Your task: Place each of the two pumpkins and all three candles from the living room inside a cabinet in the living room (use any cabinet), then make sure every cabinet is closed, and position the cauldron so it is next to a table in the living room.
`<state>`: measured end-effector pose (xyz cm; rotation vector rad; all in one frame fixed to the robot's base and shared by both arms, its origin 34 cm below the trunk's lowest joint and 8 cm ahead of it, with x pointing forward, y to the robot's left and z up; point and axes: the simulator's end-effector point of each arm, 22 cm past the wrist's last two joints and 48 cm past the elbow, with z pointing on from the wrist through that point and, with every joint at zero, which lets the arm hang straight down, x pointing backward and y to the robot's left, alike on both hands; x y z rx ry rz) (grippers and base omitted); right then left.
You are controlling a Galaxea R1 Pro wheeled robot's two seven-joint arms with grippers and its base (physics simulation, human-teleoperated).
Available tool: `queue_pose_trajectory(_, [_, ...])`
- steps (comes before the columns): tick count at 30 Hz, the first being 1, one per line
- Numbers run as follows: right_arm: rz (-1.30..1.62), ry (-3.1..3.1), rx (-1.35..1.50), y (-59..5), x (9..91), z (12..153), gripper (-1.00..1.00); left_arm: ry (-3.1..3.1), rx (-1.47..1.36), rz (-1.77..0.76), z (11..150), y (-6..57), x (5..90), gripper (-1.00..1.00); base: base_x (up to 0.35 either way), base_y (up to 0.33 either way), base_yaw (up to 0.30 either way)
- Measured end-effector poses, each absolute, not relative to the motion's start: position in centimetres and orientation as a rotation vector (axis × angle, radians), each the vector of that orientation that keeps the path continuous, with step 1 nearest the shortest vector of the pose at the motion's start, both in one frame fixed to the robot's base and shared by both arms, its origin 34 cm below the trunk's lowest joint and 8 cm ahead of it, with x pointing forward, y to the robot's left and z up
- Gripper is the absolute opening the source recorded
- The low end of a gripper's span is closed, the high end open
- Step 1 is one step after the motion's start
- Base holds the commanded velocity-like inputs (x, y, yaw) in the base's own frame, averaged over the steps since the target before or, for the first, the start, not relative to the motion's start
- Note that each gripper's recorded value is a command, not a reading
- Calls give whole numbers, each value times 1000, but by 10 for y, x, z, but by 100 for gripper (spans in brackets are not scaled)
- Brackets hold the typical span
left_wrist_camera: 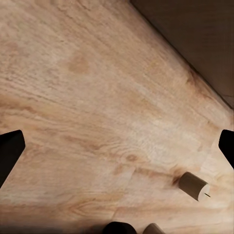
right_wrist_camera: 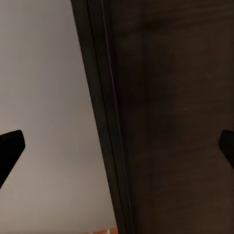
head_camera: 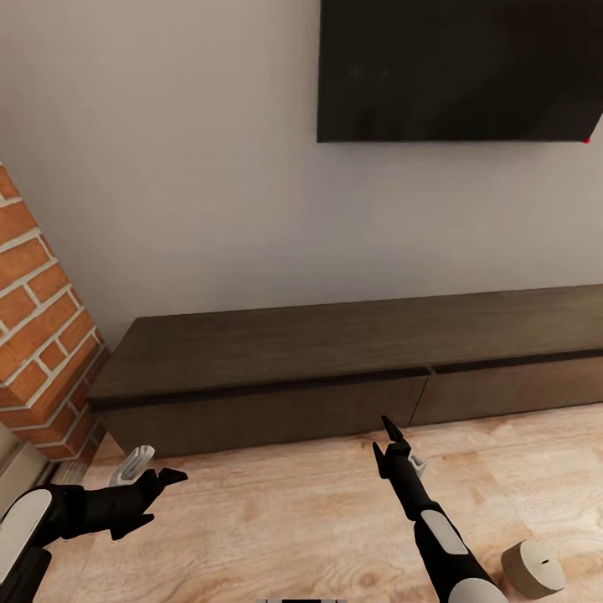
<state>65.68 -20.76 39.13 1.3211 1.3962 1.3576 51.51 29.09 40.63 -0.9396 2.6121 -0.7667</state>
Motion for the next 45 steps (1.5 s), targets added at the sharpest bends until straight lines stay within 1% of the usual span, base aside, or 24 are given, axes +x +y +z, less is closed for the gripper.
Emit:
queue_pose_trajectory(14, [1356,1398,1320,-208,657,391,100,2614,-938,-769,406,290,515,100,108,0,0])
queue_pose_trajectory(20, [1358,1397,1320,-208,657,391,100,2613,-939,-780,406,288,515,100,20,0,0])
queue_pose_trajectory(28, [1358,1395,1321,-208,657,391,100,2667,-875,-795,401,268,507,100,91,34,0])
queue_pose_trajectory(36, [1359,1396,1320,-207,657,391,100,2631,-899,-963,414,246,509,100,104,2,0])
queue_pose_trajectory(45, [1358,1396,1319,-207,657,391,100,2628,-901,-975,415,246,509,100,96,0,0])
